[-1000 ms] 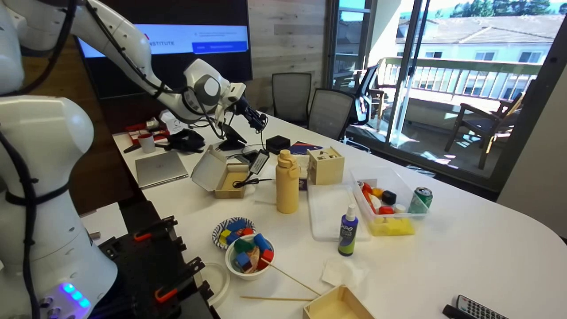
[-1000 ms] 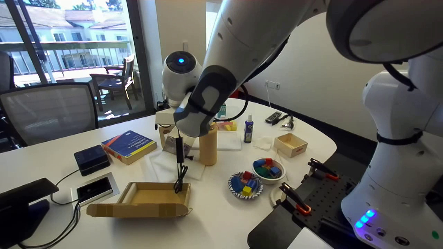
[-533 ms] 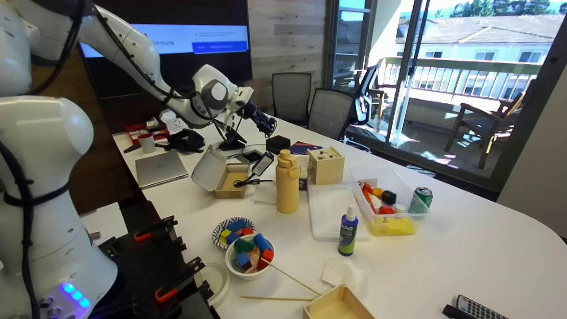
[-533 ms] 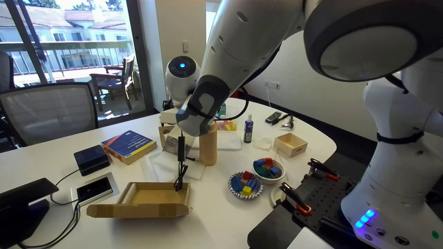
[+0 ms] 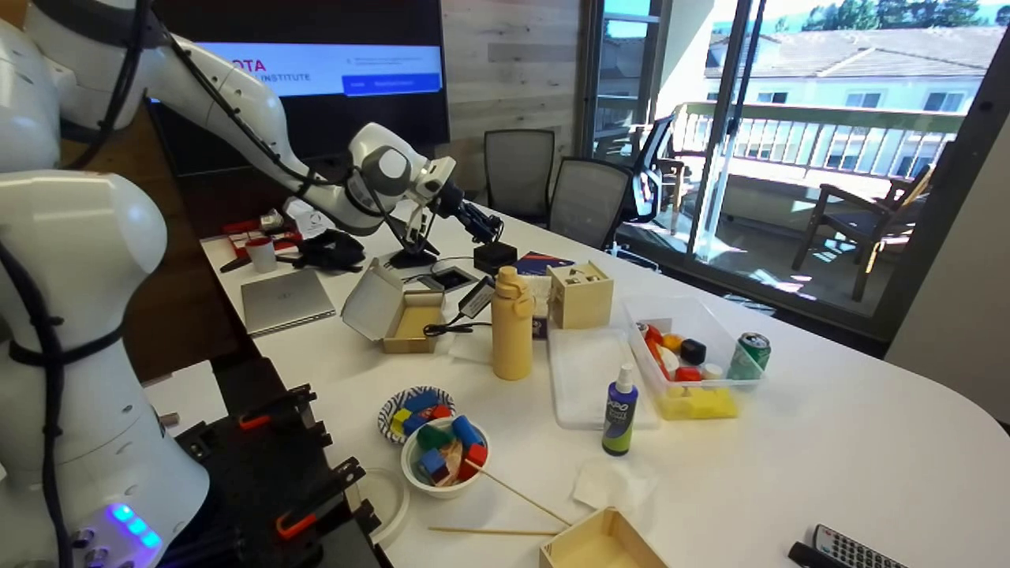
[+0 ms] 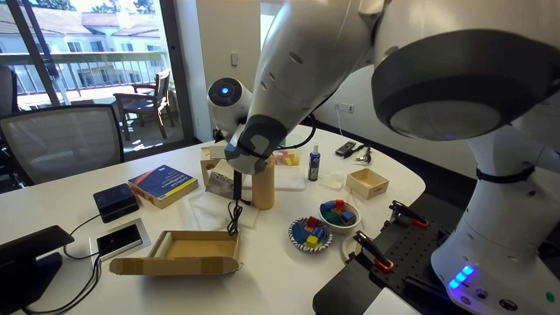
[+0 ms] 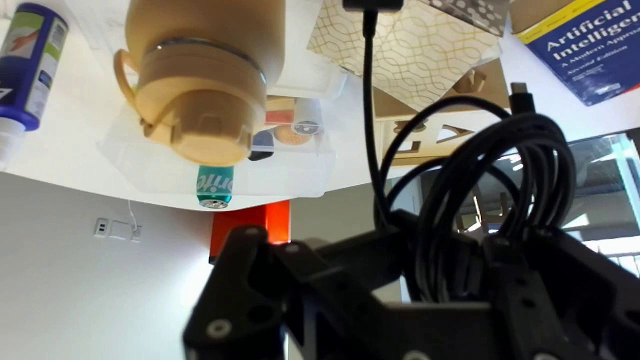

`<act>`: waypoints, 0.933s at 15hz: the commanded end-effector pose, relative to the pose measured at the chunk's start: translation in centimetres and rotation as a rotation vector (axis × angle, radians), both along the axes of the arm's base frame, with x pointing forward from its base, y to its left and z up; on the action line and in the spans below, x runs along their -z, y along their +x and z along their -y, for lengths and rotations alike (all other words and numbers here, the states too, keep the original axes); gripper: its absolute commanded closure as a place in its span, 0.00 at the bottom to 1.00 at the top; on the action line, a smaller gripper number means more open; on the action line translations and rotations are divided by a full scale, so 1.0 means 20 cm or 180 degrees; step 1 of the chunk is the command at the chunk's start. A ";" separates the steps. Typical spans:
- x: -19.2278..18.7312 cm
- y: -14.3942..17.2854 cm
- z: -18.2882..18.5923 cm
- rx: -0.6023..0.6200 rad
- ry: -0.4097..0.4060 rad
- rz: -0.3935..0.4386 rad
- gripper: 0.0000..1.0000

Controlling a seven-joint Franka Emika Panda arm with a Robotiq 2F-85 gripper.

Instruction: Open the box on the table then remove the contents inside it

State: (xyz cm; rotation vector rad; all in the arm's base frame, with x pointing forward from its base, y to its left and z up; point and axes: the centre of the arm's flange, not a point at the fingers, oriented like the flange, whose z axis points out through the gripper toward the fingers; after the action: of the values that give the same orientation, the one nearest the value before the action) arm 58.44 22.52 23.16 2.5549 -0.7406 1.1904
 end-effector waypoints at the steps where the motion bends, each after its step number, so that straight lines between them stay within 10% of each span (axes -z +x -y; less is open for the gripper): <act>1: 0.06 0.02 -0.02 -0.0026 -0.0344 -0.0088 1.00; 6: 0.10 0.01 -0.01 -0.0306 -0.0515 -0.0479 1.00; 14: 0.21 -0.01 -0.03 -0.0494 -0.0579 -0.0872 0.30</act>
State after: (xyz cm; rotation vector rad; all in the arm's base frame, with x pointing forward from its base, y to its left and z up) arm 57.90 23.06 17.83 2.5405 -0.3799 0.9565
